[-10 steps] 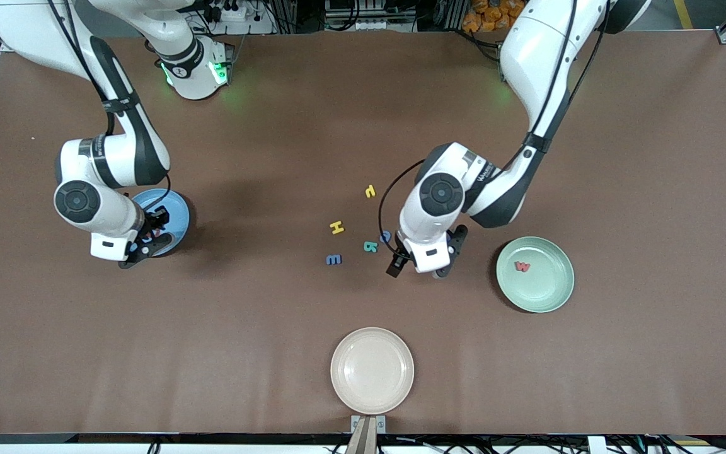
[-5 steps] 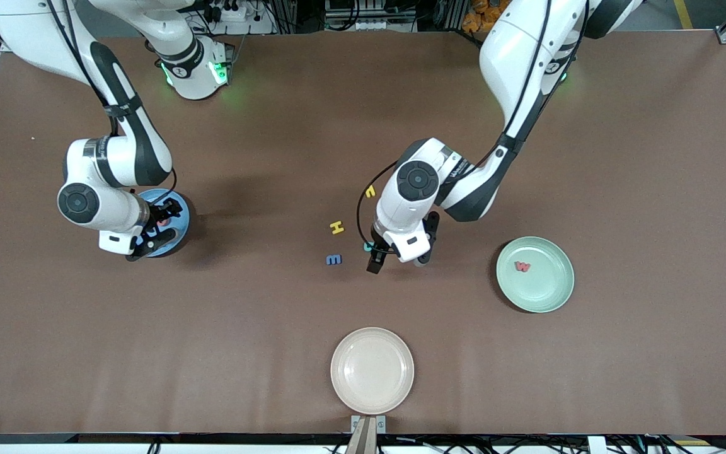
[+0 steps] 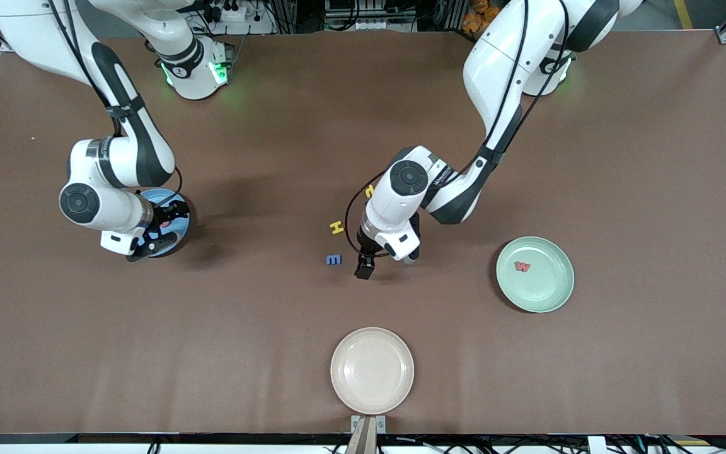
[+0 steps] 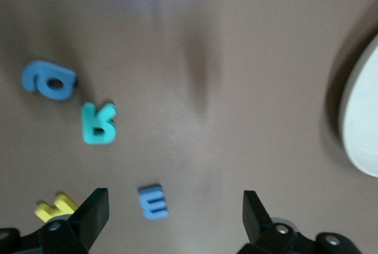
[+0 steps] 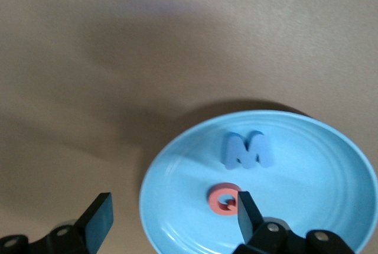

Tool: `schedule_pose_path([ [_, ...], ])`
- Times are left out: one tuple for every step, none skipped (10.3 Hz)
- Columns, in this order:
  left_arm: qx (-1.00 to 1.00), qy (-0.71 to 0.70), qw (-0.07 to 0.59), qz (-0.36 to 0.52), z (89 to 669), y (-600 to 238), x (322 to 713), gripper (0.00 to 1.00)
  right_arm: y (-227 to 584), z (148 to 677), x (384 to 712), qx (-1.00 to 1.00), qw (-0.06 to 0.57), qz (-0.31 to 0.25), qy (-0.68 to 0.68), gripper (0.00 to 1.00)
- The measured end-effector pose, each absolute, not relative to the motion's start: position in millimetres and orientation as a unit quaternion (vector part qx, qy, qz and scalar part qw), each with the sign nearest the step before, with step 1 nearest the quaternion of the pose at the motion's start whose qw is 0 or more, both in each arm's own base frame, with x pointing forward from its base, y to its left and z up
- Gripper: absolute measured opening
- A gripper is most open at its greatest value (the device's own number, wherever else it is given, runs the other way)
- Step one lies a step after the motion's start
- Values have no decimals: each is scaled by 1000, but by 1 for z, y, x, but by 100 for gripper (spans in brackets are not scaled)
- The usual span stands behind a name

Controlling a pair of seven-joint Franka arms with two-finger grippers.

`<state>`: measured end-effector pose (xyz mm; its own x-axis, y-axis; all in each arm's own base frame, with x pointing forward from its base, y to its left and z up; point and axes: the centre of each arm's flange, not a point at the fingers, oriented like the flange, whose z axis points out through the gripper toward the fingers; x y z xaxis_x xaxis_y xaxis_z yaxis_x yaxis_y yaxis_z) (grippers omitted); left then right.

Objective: Sort uppercase to blue plate, lowercase to green plate

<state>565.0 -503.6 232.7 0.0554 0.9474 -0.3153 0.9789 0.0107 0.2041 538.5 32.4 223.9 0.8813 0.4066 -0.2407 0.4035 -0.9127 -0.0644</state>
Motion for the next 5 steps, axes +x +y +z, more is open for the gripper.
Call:
schedule_pose_path([
  [683,702,196,-45,238,-505,568,100,45,225,539,-973,4,123,-194,94],
  [667,716,199,-49,242,-506,570,100,58,226,539,-976,2,120,-181,94],
  [657,725,200,-52,242,-507,571,100,72,228,540,-978,1,116,-171,94],
  [653,728,199,-53,238,-507,571,100,87,231,540,-981,0,112,-159,94],
  [657,727,193,-55,229,-512,565,100,104,234,540,-984,-1,108,-143,94],
])
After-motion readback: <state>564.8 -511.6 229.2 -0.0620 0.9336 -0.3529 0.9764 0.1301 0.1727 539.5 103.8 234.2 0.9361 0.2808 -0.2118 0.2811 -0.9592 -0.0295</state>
